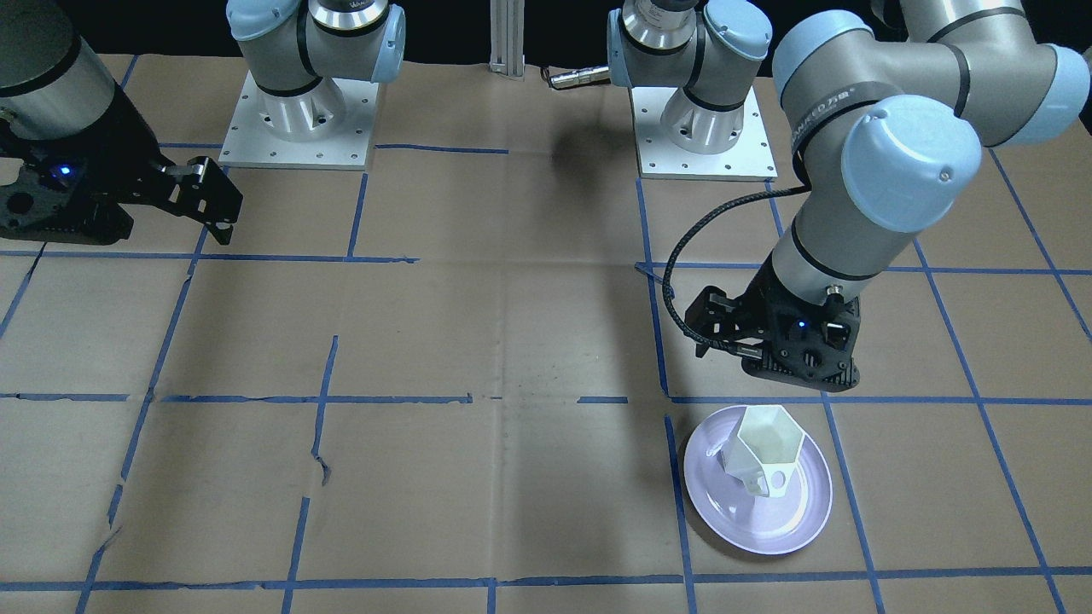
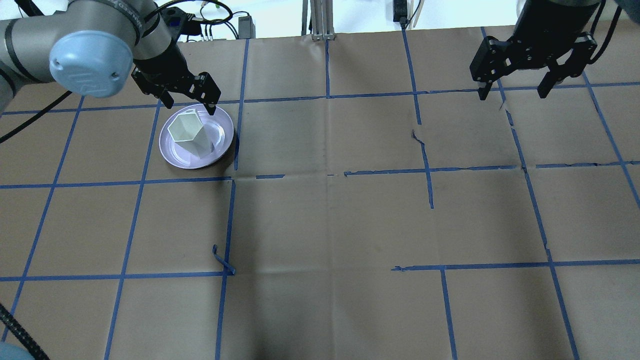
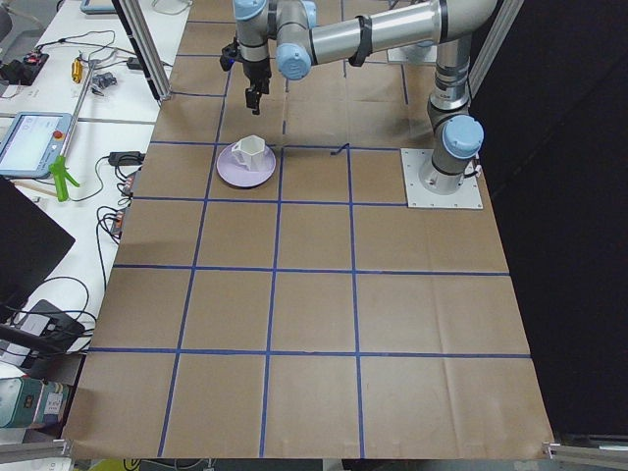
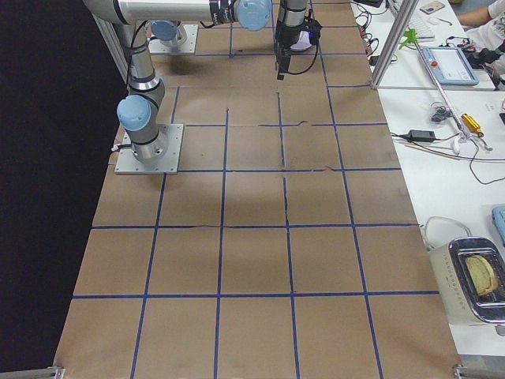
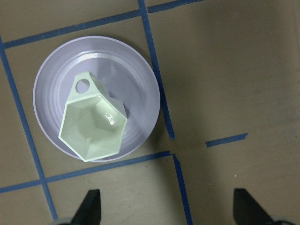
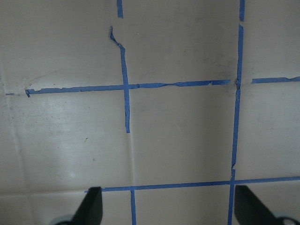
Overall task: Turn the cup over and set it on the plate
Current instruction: 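Open the left gripper and raise it away from the mug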
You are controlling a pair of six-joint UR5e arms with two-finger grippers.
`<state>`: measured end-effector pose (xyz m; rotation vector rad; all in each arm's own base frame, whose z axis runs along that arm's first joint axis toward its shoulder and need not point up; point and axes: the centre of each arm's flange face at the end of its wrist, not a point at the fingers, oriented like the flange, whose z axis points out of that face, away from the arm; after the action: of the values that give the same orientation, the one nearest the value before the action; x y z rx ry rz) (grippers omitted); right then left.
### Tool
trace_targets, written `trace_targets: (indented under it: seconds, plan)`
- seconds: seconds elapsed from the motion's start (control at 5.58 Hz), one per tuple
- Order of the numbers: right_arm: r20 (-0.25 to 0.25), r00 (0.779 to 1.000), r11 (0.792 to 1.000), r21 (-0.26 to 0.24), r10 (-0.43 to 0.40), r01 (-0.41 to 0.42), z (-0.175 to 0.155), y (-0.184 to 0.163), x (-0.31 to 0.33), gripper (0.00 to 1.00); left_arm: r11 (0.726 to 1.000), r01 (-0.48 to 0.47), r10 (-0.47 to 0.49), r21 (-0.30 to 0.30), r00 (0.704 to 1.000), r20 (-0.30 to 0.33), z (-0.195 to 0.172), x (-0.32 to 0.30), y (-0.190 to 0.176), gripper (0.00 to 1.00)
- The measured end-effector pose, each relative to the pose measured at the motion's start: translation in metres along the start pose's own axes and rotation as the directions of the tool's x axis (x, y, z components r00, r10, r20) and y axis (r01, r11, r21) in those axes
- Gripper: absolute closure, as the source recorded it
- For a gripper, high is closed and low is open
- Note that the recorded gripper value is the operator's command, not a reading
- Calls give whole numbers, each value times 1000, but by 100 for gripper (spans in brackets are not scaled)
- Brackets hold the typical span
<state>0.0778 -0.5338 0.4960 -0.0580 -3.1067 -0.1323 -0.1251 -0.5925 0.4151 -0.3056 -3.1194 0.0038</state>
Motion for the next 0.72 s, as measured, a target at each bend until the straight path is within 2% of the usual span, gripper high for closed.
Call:
trace_targets:
  seconds: [0.36,0.72]
  plan:
    - [0,1000,1000,0,0,0,0,0,0,0,998,65,-65,7,998,2,-47,36,25,2]
    - [0,1000,1000,0,0,0,0,0,0,0,997,76,-77,22,997,8,-66,45,48,2]
